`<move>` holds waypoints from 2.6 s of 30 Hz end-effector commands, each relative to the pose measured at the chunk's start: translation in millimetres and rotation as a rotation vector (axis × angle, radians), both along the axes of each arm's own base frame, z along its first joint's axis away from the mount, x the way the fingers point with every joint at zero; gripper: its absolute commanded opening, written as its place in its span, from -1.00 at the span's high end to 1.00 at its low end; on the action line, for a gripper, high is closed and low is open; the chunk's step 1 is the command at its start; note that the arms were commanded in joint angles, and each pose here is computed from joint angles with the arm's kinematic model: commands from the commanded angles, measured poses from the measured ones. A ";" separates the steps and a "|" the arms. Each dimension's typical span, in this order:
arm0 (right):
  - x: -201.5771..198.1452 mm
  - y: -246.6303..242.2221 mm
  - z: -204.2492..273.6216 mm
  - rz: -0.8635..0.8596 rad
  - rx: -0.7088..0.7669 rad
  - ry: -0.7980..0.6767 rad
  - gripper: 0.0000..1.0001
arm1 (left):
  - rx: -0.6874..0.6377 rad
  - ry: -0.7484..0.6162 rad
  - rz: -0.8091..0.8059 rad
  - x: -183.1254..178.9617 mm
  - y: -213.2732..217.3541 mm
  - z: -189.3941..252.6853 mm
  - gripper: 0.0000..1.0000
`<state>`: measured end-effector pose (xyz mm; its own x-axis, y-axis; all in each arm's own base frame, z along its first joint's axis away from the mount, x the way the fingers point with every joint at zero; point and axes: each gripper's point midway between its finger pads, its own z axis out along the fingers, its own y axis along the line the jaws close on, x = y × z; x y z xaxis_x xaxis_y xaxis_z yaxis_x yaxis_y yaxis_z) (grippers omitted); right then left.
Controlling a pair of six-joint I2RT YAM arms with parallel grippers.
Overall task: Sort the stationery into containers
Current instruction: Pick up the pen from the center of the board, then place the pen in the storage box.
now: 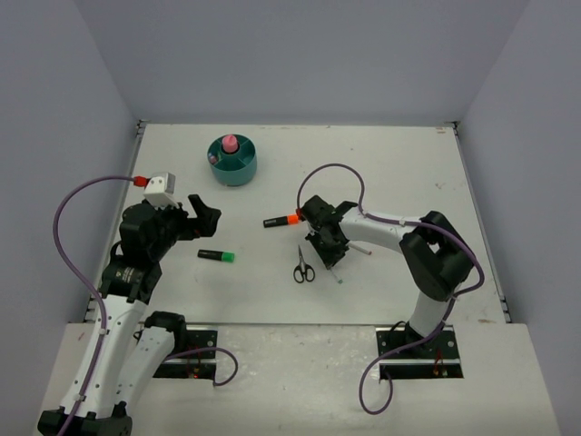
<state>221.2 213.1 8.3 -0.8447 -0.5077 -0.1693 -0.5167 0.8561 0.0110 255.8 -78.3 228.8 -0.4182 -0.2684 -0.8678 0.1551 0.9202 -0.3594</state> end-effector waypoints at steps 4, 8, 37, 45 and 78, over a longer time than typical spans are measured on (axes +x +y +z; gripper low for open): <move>-2.0 4.3 28.0 0.000 0.093 -0.060 1.00 | -0.013 -0.061 -0.096 -1.1 -15.0 16.5 -1.00; -11.7 29.9 84.7 0.089 0.357 -0.148 1.00 | -0.115 -0.075 -0.280 -15.6 -47.8 28.8 -1.00; -104.9 88.1 252.3 0.513 1.167 -0.208 1.00 | -0.522 -0.156 -0.952 -81.3 -225.7 68.8 0.09; -85.3 77.3 256.4 0.408 1.105 -0.342 0.65 | -0.468 -0.131 -0.900 -73.8 -224.4 69.2 1.00; 25.7 -48.5 183.8 -0.464 0.579 -0.819 -0.98 | 0.053 -0.142 0.122 174.9 -99.6 127.5 1.00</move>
<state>230.8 169.4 190.7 -0.4883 0.0897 -0.8681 -0.2748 0.9283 0.2505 408.2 -191.9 337.0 -0.3051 -0.2476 -0.9196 0.1502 0.9410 -0.3032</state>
